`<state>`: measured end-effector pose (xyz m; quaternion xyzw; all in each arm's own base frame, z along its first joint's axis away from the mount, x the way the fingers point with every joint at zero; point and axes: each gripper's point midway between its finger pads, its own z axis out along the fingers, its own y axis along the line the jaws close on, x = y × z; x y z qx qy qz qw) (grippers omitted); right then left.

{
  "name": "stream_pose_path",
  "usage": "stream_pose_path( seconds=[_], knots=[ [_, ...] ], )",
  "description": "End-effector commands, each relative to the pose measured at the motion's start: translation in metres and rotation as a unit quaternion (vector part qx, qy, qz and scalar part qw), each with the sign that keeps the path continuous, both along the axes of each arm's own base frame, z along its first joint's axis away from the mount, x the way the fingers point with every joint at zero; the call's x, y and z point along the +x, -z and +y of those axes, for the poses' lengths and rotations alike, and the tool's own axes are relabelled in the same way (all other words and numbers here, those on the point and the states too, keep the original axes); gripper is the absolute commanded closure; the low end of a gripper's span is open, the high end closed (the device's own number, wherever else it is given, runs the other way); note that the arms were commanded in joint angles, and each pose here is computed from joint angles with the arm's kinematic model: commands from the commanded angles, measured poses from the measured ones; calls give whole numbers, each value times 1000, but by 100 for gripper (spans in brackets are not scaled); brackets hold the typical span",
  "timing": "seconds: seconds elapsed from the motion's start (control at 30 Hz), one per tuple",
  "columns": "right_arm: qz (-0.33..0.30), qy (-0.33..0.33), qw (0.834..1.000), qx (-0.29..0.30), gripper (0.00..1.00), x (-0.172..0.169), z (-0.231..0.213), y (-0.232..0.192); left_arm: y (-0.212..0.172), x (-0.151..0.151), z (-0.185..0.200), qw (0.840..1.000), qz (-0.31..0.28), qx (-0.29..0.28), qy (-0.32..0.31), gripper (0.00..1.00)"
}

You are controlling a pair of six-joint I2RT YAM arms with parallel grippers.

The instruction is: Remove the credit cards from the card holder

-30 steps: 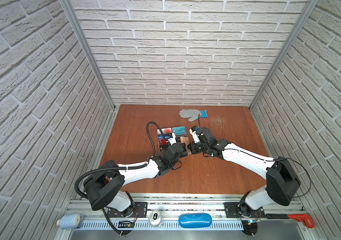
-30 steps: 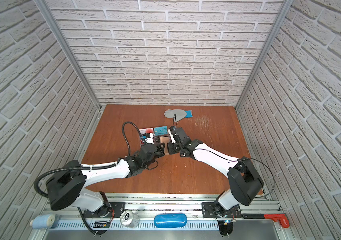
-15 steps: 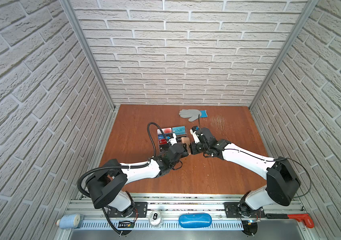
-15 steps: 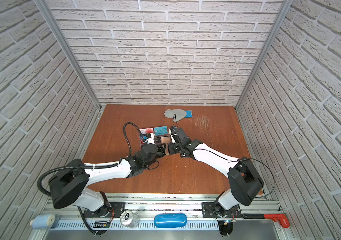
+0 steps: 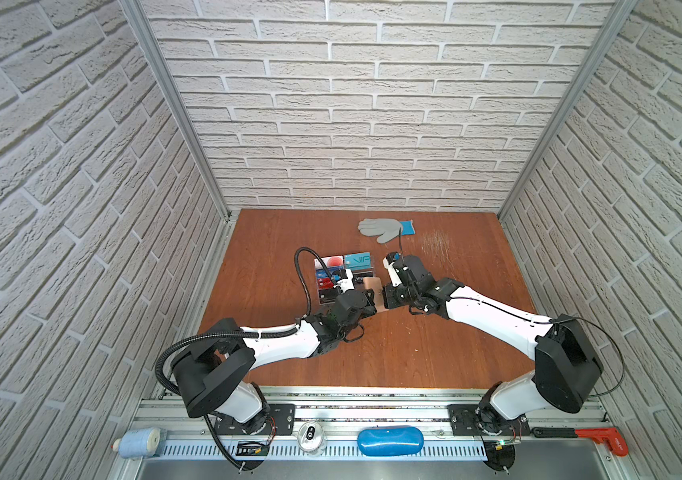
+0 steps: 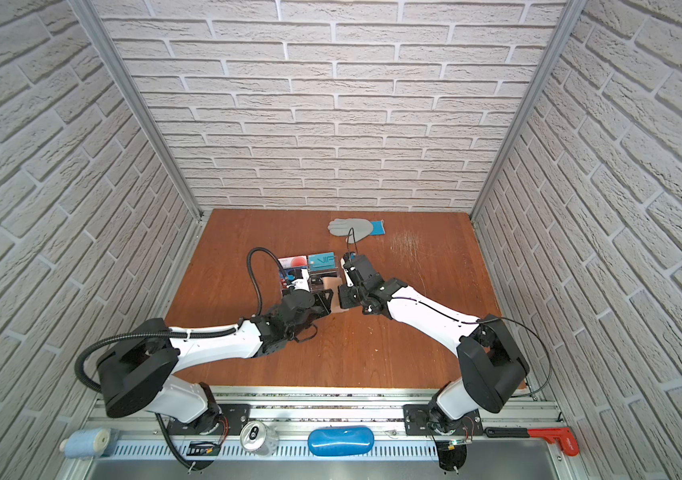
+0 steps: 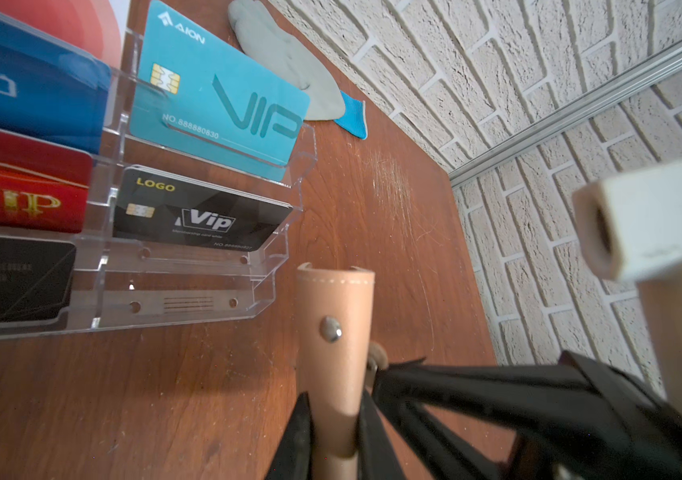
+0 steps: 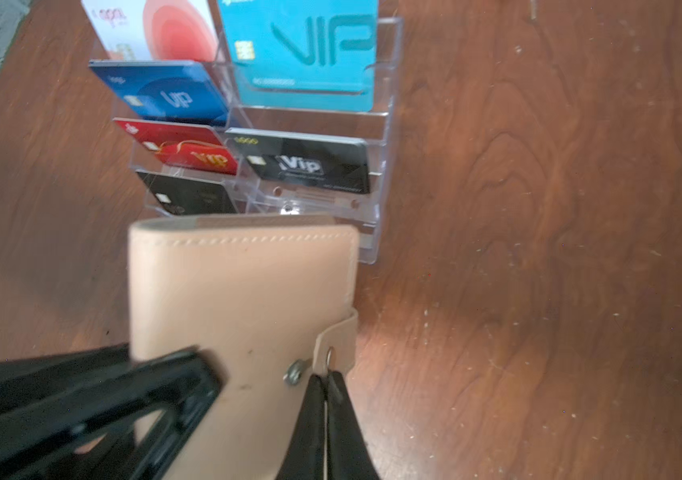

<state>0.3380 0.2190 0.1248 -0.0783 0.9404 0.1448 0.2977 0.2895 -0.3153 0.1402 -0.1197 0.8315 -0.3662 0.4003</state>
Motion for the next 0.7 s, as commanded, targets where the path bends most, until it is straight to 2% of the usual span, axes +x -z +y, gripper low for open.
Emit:
stream_pose_path(
  seconds=[0.0, 0.23, 0.43, 0.67],
  knots=[
    [-32, 44, 998, -6, 94, 14, -23, -14, -24, -4, -7, 999, -32, -27, 15, 100],
    [-25, 42, 999, 13, 92, 12, -22, -15, -26, -3, -6, 999, -45, 9, 28, 100],
    [-20, 28, 998, 43, 72, 12, -12, -14, -35, -4, -6, 997, -59, -2, 58, 100],
    [3, 16, 998, 54, 69, 12, -1, -1, -37, -5, -10, 996, -58, -15, 66, 100]
  ],
)
